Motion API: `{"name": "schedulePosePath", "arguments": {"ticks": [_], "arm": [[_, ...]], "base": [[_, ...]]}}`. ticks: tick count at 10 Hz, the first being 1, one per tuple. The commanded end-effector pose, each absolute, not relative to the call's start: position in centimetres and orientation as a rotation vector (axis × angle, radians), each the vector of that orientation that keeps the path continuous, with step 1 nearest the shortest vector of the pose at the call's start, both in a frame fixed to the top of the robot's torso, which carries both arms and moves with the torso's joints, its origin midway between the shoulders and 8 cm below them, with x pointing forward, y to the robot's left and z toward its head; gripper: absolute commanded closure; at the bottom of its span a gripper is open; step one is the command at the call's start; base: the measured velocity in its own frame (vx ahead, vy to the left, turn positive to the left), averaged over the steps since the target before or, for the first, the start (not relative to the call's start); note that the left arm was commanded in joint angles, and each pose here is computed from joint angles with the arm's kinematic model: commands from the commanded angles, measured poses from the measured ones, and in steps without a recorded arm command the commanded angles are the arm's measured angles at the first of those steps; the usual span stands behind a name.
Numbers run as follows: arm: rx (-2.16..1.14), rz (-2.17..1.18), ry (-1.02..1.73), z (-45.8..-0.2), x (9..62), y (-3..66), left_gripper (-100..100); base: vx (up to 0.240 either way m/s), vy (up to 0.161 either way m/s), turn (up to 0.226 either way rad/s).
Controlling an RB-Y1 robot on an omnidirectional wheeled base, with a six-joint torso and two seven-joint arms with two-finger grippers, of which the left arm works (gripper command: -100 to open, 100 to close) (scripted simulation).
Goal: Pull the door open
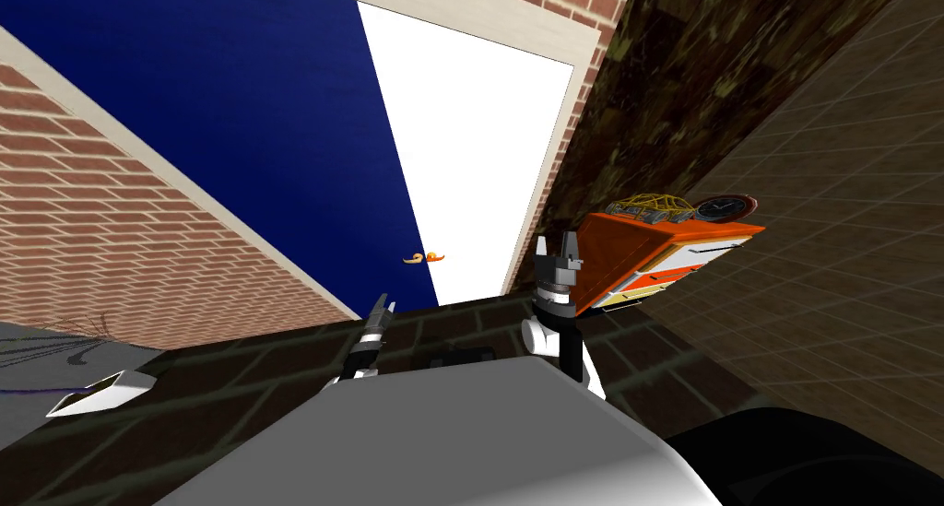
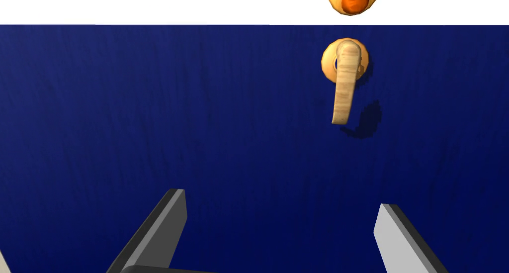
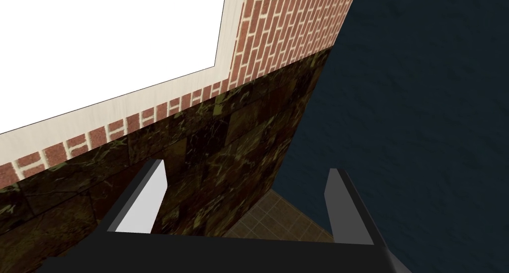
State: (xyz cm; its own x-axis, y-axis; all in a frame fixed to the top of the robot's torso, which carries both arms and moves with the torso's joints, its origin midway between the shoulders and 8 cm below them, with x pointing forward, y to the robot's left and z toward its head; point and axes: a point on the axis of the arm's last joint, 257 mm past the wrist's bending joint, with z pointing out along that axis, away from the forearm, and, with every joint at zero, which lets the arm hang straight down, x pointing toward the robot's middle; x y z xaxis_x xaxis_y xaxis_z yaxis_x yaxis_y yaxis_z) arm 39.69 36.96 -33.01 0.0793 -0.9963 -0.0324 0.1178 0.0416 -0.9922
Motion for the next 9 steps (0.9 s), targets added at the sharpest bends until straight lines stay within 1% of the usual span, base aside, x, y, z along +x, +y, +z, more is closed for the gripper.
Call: {"name": "schedulePosePath", "arguments": {"ticks": [1, 4, 9], "arm": [[-1.146, -1.172, 1.085, -33.7, 39.5, 37.7, -100], [-1.175, -1.156, 1.088, -35.0, 39.1, 38.8, -100], [-1.229, -1.123, 1.091, -37.2, 38.1, 41.0, -100]], "base": [[0.113, -0.008, -0.042], [0.103, -0.009, -0.045], [0.137, 0.0, -0.053]]}}
